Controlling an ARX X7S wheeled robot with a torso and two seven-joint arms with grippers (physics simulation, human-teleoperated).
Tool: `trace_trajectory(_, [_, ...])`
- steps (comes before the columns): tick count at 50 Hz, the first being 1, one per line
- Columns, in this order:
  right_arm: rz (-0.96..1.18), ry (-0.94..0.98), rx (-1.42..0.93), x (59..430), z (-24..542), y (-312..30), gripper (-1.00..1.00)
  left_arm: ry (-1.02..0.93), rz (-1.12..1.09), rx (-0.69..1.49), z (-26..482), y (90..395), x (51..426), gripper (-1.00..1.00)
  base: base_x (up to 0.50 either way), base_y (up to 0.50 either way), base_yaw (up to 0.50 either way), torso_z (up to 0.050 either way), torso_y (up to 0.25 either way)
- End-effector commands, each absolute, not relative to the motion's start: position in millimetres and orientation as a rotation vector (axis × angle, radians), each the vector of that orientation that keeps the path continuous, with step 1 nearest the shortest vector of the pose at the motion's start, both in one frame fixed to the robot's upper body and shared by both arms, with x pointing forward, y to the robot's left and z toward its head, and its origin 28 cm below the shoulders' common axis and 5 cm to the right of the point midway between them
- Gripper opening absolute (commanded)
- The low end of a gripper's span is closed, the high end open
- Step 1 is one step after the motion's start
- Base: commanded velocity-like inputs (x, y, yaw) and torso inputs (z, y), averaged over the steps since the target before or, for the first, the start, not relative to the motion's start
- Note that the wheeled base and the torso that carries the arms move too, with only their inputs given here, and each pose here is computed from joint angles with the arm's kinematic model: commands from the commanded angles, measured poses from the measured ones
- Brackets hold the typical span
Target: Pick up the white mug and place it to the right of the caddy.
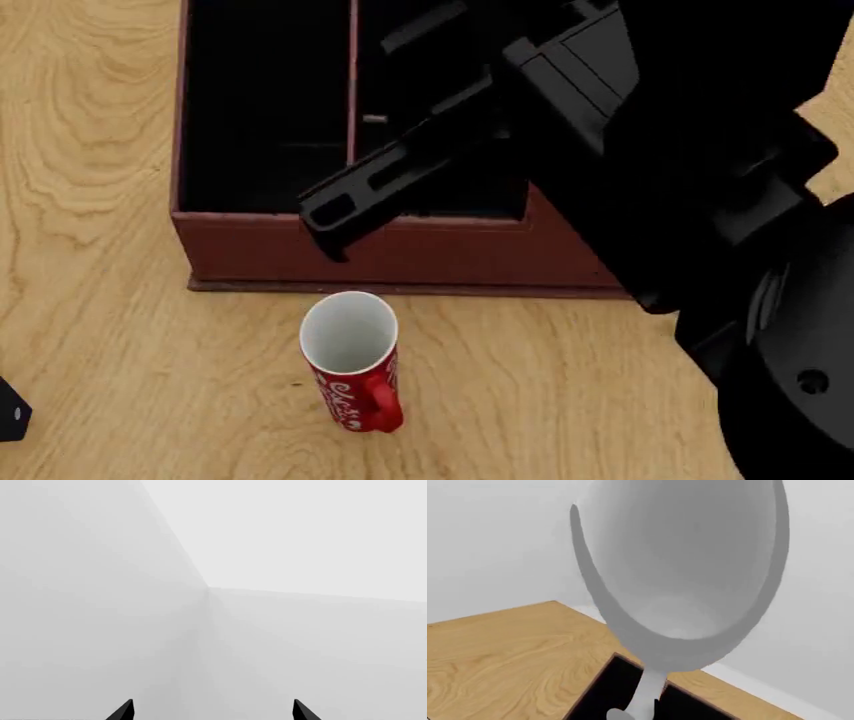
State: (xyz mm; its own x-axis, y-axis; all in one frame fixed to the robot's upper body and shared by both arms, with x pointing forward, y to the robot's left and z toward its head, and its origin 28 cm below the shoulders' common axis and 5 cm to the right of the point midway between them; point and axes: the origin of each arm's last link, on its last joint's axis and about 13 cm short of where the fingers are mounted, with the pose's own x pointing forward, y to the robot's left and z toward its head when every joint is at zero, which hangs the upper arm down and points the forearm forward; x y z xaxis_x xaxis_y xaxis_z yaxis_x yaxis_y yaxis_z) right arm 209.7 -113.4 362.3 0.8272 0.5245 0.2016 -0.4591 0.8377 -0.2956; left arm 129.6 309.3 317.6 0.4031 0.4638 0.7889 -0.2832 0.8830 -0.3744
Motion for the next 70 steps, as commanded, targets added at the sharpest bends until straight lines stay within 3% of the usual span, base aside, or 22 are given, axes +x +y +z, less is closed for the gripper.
trace_trajectory(1, [0.298,-0.333,-0.242,193.6,378.4,-146.1,-1.0,-1.054,0.473,-0.197,316.2,309.2,133.9,1.0,0.0,0.0,0.0,0.0,0.0])
trace_trajectory(21, [-0.034,-0.287,-0.178,170.1,384.9,-198.3,-1.0,-1.055,0.47,-0.206,316.0,310.1,133.1,1.0,0.0,0.0,0.0,0.0,0.0])
trace_trajectory(31, [-0.189,-0.187,-0.122,179.4,371.8,-228.7,-1.0,-1.055,0.467,-0.212,314.5,309.6,131.6,1.0,0.0,0.0,0.0,0.0,0.002])
trace_trajectory(51, [-0.331,0.016,-0.02,211.5,322.9,-247.6,-1.0,-1.04,0.479,-0.215,308.5,312.2,135.1,1.0,0.0,0.0,0.0,0.0,0.0])
trace_trajectory(70, [-0.317,0.21,-0.022,232.6,298.2,-268.8,-1.0,-1.044,0.484,-0.215,309.4,313.7,133.3,1.0,0.0,0.0,0.0,0.0,0.001])
